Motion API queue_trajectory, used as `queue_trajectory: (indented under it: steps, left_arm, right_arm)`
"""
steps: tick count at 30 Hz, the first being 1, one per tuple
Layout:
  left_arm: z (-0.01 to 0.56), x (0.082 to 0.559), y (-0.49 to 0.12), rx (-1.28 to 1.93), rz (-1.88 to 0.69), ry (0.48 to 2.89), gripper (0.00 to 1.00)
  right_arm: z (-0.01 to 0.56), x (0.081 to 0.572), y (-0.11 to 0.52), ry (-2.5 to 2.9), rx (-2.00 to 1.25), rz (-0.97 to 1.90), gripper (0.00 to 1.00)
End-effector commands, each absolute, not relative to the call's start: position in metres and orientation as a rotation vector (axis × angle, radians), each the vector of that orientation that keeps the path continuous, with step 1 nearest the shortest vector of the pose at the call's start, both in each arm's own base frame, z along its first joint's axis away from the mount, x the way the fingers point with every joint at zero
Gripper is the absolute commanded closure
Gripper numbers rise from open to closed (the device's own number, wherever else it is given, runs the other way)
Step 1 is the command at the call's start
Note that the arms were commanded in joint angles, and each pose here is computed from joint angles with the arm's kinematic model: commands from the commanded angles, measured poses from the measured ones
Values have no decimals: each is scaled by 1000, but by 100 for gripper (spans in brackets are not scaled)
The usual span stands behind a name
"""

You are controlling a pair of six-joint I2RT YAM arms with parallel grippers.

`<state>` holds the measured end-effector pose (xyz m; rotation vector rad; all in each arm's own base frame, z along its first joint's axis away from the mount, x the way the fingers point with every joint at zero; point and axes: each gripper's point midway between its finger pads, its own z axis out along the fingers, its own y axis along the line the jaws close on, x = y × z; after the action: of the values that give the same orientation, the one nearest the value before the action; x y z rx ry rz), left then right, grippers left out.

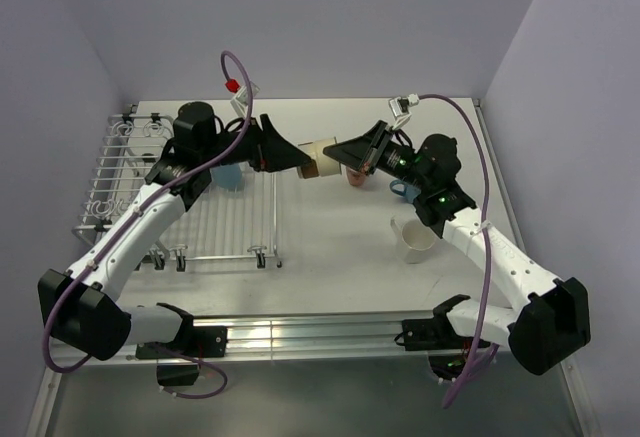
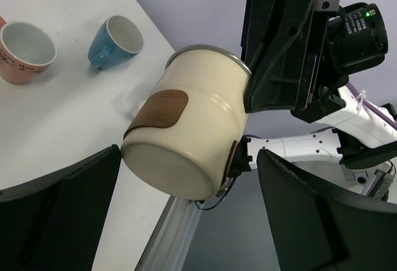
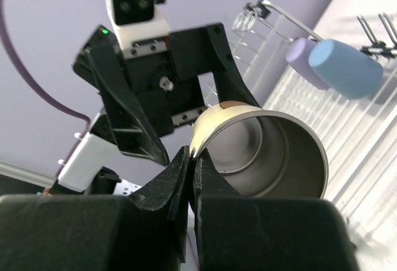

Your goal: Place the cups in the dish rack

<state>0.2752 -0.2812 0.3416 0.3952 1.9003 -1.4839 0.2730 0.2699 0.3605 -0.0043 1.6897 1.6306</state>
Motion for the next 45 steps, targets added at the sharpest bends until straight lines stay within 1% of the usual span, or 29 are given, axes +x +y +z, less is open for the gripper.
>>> queue_trajectory:
  steps: [1, 10, 15, 21, 27, 28, 30, 31, 32, 33, 35, 36, 37, 39, 40, 42, 43, 45]
  left_arm:
    - [360, 259, -284, 469, -1527, 1826, 2]
    - [352, 262, -290, 448, -1533, 1853, 4]
    - [356, 264, -295, 456, -1546, 1819, 5]
    - [360, 267, -298, 448, -1549, 1812, 11]
    - [361, 265, -301, 453, -1558, 1808, 28]
    - [361, 265, -301, 454, -1559, 1809, 38]
    - [364, 264, -301, 453, -1555, 1802, 51]
    - [366, 265, -301, 456, -1554, 1796, 66]
    - [367, 264, -301, 455, -1554, 1800, 73]
    - [368, 264, -301, 454, -1552, 1799, 87]
    - [372, 263, -300, 459, -1546, 1788, 98]
    - [373, 264, -299, 449, -1538, 1789, 100]
    - [376, 264, -299, 451, -1535, 1782, 100]
    - [380, 262, -297, 452, -1531, 1769, 100]
    - [381, 263, -297, 442, -1524, 1769, 100]
    - [385, 263, -295, 442, -1509, 1756, 100]
    - [387, 265, -294, 432, -1494, 1758, 100]
    - [387, 263, -291, 433, -1470, 1771, 100]
  right_arm:
    - [383, 273, 263, 1573, -26, 1676, 100]
    - [386, 270, 265, 1544, -34, 1756, 100]
    - [388, 268, 265, 1530, -42, 1784, 100]
    - [389, 267, 265, 1527, -46, 1795, 100]
    - [388, 266, 267, 1527, -48, 1812, 100]
    - [387, 267, 267, 1528, -47, 1809, 100]
    - [387, 267, 267, 1528, -50, 1809, 100]
    - [386, 268, 267, 1530, -47, 1807, 100]
    - [385, 268, 267, 1534, -44, 1801, 100]
    - [386, 269, 266, 1533, -43, 1796, 100]
    - [382, 271, 266, 1547, -35, 1776, 99]
    - [382, 270, 265, 1544, -35, 1771, 96]
    - [382, 270, 265, 1546, -34, 1765, 90]
    - [381, 271, 263, 1551, -24, 1742, 82]
    - [379, 271, 263, 1555, -22, 1734, 75]
    - [379, 272, 260, 1558, -6, 1701, 68]
    - [378, 272, 259, 1561, 0, 1688, 61]
    - [376, 275, 253, 1566, 30, 1632, 54]
